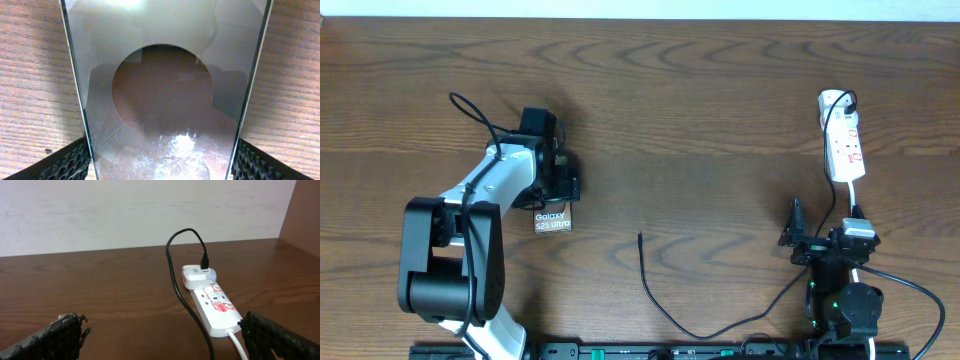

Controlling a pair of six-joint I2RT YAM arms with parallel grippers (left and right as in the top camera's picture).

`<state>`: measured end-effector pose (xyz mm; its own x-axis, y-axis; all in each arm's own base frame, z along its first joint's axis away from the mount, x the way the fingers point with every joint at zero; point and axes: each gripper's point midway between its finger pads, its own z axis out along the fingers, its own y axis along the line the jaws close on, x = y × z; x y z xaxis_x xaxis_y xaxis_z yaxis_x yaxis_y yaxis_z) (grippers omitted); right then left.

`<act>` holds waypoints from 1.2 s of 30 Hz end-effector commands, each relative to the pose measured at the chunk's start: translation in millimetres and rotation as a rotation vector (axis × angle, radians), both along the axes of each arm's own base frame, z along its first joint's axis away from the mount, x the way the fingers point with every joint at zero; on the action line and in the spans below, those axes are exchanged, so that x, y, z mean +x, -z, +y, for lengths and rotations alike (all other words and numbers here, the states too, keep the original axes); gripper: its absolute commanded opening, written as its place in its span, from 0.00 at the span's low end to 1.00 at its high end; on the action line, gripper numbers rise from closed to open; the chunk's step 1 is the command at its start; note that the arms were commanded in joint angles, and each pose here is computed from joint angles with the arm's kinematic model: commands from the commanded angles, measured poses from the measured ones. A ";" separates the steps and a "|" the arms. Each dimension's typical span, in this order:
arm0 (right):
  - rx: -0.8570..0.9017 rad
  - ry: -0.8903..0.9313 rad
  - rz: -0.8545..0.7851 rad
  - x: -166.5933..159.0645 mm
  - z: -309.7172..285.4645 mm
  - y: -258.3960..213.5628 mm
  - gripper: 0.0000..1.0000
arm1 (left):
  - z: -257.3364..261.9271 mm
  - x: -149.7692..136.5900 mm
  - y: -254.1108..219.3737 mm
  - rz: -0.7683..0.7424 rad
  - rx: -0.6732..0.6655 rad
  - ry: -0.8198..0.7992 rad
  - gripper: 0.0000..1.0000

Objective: Plug charger to phone and switch on socket

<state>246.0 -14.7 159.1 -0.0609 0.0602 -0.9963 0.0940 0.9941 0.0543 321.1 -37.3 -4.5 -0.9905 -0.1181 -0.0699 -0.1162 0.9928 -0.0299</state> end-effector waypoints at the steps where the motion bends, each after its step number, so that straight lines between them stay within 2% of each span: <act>1: 0.013 -0.012 -0.002 -0.1 2.9 0.1 0.99 | -4.6 -8.8 14.0 0.052 -0.022 0.012 0.86; 20: 0.013 -0.012 -0.002 -0.1 2.9 0.1 0.99 | -4.6 -8.8 14.0 0.052 -0.022 0.012 0.83; 28: 0.013 -0.012 -0.002 -0.1 2.9 0.1 0.99 | -4.5 -8.7 14.0 0.052 -0.021 0.012 0.67; 36: 0.013 -0.012 -0.002 -0.1 2.9 0.1 0.99 | -4.5 -8.7 14.0 0.052 -0.021 0.012 0.46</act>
<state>246.0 -14.7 159.1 -0.0609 0.0602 -0.9963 0.0940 0.9941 0.0543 321.5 -37.4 -4.0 -0.9908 -0.1154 -0.0707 -0.1136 0.9931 -0.0299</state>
